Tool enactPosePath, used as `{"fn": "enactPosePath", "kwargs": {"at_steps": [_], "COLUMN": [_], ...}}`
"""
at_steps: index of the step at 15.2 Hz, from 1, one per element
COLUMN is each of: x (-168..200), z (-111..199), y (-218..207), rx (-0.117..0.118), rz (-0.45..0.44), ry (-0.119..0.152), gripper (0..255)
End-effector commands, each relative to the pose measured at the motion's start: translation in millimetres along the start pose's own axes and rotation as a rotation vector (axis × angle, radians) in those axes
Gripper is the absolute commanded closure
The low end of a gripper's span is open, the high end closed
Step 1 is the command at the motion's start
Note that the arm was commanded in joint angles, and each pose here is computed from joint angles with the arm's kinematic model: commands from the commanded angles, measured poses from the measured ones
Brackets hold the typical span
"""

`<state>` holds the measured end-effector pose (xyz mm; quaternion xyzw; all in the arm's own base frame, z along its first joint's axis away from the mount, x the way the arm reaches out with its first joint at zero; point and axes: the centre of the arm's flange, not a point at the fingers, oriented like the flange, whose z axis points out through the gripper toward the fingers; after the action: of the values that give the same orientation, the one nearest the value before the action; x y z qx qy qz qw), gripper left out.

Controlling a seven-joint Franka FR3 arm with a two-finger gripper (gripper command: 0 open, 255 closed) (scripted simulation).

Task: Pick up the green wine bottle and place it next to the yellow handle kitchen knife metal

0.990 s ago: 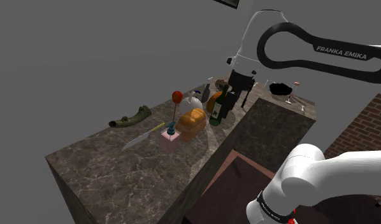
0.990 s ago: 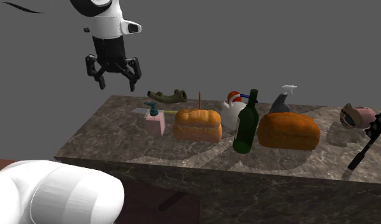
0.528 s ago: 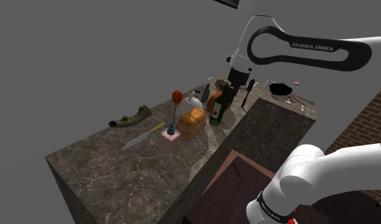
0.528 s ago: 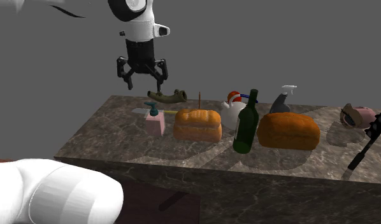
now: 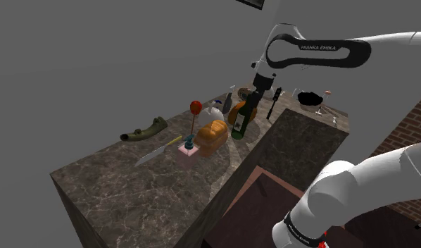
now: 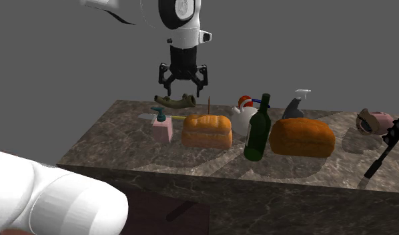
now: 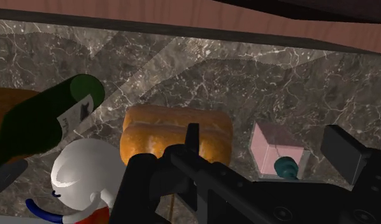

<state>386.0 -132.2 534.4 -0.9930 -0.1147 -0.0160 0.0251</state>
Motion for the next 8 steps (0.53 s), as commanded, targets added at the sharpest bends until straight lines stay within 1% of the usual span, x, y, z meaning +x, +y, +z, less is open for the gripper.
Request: {"fn": "enactPosePath", "kwargs": {"at_steps": [1,8], "x": [5,25], "z": [2,10], "y": [29,117], "rx": [-0.005,-0.018], "rz": [-0.003,-0.013], "ry": [0.0,0.003], "gripper": [0,0]}}
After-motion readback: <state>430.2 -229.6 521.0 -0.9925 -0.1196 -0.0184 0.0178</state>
